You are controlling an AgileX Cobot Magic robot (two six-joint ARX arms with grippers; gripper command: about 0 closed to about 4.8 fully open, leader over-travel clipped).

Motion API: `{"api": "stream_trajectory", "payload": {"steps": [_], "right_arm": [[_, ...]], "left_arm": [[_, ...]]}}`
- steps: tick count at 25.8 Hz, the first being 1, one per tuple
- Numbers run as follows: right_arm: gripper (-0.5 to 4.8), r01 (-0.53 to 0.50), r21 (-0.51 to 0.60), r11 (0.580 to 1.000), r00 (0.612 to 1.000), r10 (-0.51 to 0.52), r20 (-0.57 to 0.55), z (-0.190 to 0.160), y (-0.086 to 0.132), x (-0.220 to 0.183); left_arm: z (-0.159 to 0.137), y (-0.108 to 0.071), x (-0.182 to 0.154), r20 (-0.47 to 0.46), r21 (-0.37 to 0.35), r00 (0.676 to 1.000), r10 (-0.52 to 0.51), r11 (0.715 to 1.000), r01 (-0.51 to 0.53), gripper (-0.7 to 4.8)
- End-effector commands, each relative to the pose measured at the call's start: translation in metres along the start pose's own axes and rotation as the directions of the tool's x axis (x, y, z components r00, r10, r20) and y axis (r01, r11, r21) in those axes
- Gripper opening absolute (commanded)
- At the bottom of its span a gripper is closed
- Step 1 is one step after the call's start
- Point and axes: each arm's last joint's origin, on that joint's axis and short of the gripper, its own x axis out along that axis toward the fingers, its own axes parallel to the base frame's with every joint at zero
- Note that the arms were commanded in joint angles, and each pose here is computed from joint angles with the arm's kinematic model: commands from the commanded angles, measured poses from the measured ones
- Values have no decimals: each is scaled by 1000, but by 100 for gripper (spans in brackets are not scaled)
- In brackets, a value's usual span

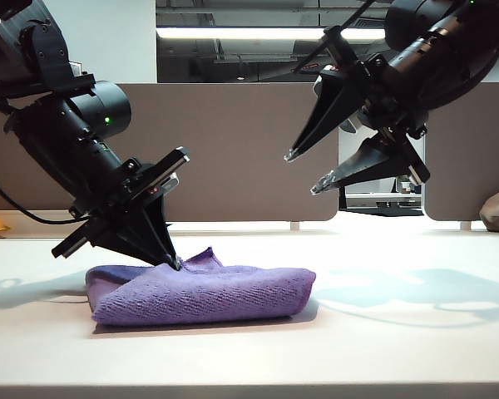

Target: Fold the bottom of the cloth upward, then fold it vertically to form a square shape.

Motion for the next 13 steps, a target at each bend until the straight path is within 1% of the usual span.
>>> {"api": "stream_trajectory", "payload": {"steps": [1, 5, 7, 8, 10, 13], "right_arm": [[229, -8, -3, 1000, 1000, 8, 2, 1, 2, -1], [229, -4, 11, 1000, 1000, 4, -15, -1, 1, -1], [227, -4, 9, 1000, 1000, 4, -16, -2, 1, -1], [216, -4, 9, 1000, 1000, 4, -16, -2, 1, -1], [200, -3, 10, 1000, 1000, 3, -16, -2, 1, -1], [198, -2, 13, 1000, 1000, 2, -19, -2, 1, -1]], "left_arm": [[2, -5, -5, 22, -10, 1000, -8, 1000, 8, -5], [6, -14, -17, 77, -7, 997, -19, 1000, 20, -5], [8, -17, -23, 106, 6, 994, -25, 1000, 24, -5], [9, -19, -25, 116, 6, 993, -25, 1000, 25, -5], [9, -22, -30, 138, 0, 990, -16, 1000, 16, -5], [10, -23, -33, 155, -22, 988, 2, 1000, 1, -5]]}}
